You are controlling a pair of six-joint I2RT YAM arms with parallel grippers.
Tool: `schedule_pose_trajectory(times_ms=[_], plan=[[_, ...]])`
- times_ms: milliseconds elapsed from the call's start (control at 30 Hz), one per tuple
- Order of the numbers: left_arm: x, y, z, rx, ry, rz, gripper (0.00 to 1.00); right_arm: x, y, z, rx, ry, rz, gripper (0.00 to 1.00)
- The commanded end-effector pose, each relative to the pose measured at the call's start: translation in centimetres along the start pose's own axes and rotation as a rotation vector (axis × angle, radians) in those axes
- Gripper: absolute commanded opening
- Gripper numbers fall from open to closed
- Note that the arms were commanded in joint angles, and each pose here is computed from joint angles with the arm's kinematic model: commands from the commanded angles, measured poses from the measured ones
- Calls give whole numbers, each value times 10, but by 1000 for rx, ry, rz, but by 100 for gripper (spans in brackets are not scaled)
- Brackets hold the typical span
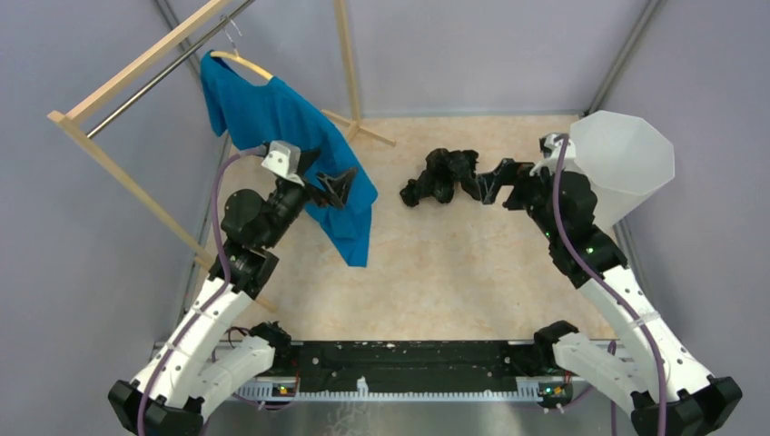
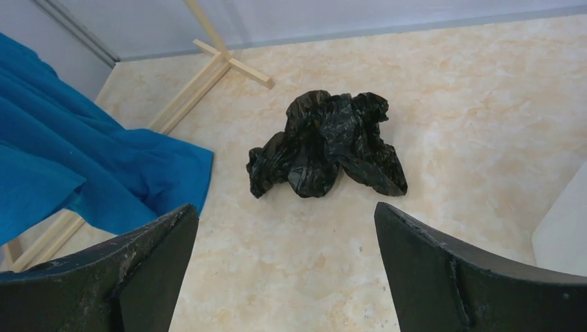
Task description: Put the trash bags into the trash bin
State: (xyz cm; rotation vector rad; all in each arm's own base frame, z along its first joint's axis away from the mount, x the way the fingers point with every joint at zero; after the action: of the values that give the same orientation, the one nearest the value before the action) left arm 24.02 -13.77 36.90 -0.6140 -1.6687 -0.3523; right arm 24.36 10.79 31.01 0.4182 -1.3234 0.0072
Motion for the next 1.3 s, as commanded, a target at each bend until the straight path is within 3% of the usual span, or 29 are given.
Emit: schedule_pose_trajectory(times_ms=[0, 133, 333, 467, 567, 767, 967, 1133, 1200, 1267], plan=[[17, -6, -1, -1, -77, -17, 99, -2, 2, -6, 0, -8, -9, 99], [5, -17, 11, -13, -13, 89, 99, -13, 6, -20, 52, 11, 1, 99], [-39, -21, 56, 23, 204, 223, 99, -32, 9, -60, 85, 58, 16, 99], [-35, -41, 82, -119, 285, 235, 99, -43, 3, -97, 22, 98, 41, 99], [-31, -65, 89, -329, 328, 274, 99, -51, -7, -122, -64, 138, 59, 99], [-57, -91, 67, -493, 427, 309, 99, -71, -23, -161, -118, 214, 19, 98], [-81, -136, 29, -515, 455, 181, 99, -89, -45, -183, -132, 257, 30, 83], [-86, -153, -1, -572, 450, 152, 99, -106, -49, -194, -67, 269, 120, 78], [-94, -155, -8, -560, 474, 152, 99, -114, -53, -199, -72, 278, 147, 64], [-104, -155, -9, -539, 500, 174, 99, -119, -56, -203, -101, 289, 171, 41]])
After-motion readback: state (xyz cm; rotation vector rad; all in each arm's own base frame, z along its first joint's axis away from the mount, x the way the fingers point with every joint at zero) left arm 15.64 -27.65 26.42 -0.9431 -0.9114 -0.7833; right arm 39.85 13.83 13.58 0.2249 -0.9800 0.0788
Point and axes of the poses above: each gripper's point midway between its finger pads, its own z axis back along the fingers, its own y axis along the line the jaws close on, x = y × z, the point moved 6 cm from there along z, back along the fingers, and after that the axes turned 1 degree about z, right-handed, at the moved point
